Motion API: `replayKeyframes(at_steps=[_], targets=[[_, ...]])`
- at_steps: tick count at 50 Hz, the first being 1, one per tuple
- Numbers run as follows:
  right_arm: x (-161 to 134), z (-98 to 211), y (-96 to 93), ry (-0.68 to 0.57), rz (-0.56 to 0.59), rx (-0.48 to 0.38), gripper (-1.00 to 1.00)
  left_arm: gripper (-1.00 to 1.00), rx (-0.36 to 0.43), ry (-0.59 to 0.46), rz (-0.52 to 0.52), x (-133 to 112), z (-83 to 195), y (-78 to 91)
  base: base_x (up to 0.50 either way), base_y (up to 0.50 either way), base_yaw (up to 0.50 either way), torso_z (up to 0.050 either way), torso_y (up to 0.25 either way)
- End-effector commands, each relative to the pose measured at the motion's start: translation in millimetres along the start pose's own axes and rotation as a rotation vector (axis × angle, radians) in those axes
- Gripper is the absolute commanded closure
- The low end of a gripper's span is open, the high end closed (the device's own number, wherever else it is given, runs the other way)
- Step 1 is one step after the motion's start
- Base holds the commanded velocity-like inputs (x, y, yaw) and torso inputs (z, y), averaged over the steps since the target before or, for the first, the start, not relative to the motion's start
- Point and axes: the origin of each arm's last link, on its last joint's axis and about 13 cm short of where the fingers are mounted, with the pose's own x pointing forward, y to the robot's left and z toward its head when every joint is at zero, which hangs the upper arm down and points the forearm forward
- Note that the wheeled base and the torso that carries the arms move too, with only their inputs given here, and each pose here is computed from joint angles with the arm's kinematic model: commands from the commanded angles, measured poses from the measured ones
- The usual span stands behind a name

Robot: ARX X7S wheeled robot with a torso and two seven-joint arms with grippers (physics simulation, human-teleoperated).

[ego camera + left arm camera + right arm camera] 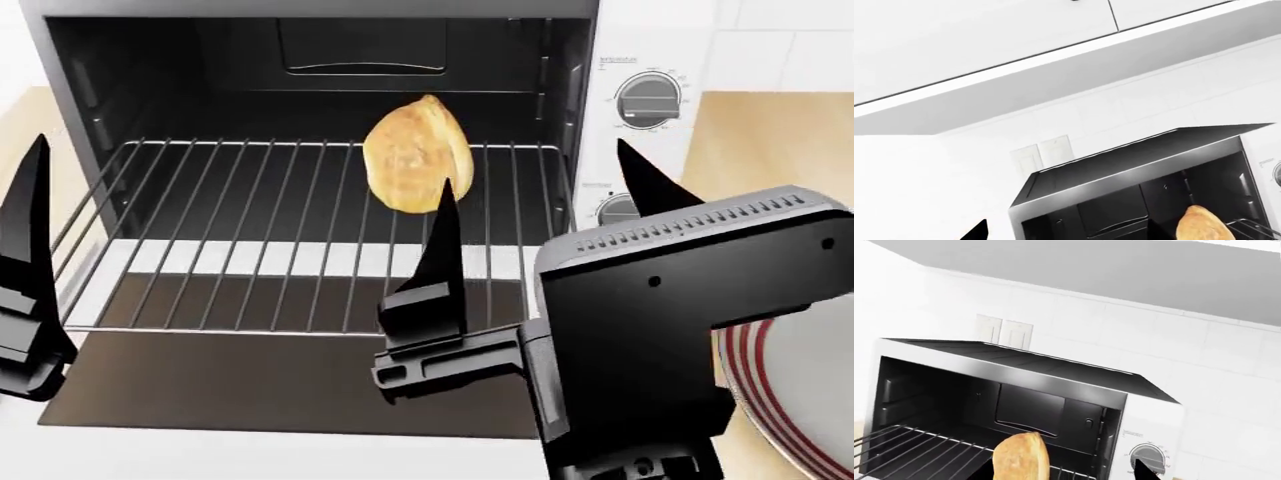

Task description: Pick the bread from the rack and place it on the plate on the counter.

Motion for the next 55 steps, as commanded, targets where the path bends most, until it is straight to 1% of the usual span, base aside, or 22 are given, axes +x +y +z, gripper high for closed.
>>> replayKeyframes(at_steps=[1,8,15,24,30,44,53,54,55], targets=[[8.6,-7.6,5.2,0.031,0.071,0.026,-1.0,-1.0,0.009,0.012,0.011,-1.7,-3.1,0.6,0.0,0.0,0.0,0.0,0.0],[13.1,-11.9,9.0,0.054,0.124,0.04,-1.0,-1.0,0.015,0.018,0.008,-2.4,-5.2,0.1,0.0,0.0,0.0,0.0,0.0],[17.4,-15.8,9.3,0.077,0.14,0.052,-1.0,-1.0,0.021,0.026,-0.004,-2.9,-7.0,-1.7,0.0,0.0,0.0,0.0,0.0],[24.7,-13.7,1.5,0.08,0.138,0.064,-1.0,-1.0,0.026,0.029,-0.018,-3.6,-5.6,-2.9,0.0,0.0,0.0,0.0,0.0],[30.7,-19.2,-2.2,0.101,0.136,0.077,-1.0,-1.0,0.027,0.031,-0.032,-2.9,-4.5,-4.1,0.0,0.0,0.0,0.0,0.0],[44.3,-23.6,-4.2,0.15,0.176,0.065,-1.0,-1.0,0.034,0.033,-0.039,-1.9,-4.3,-4.2,0.0,0.0,0.0,0.0,0.0],[53.0,-26.9,-5.9,0.182,0.207,0.071,-1.0,-1.0,0.038,0.033,-0.046,-2.3,-2.9,-4.7,0.0,0.0,0.0,0.0,0.0],[53.7,-27.8,-5.9,0.186,0.217,0.087,-1.0,-1.0,0.038,0.036,-0.047,-2.3,-3.3,-4.7,0.0,0.0,0.0,0.0,0.0],[54.5,-29.0,-6.1,0.189,0.216,0.086,-1.0,-1.0,0.037,0.038,-0.047,-2.3,-3.6,-4.7,0.0,0.0,0.0,0.0,0.0]])
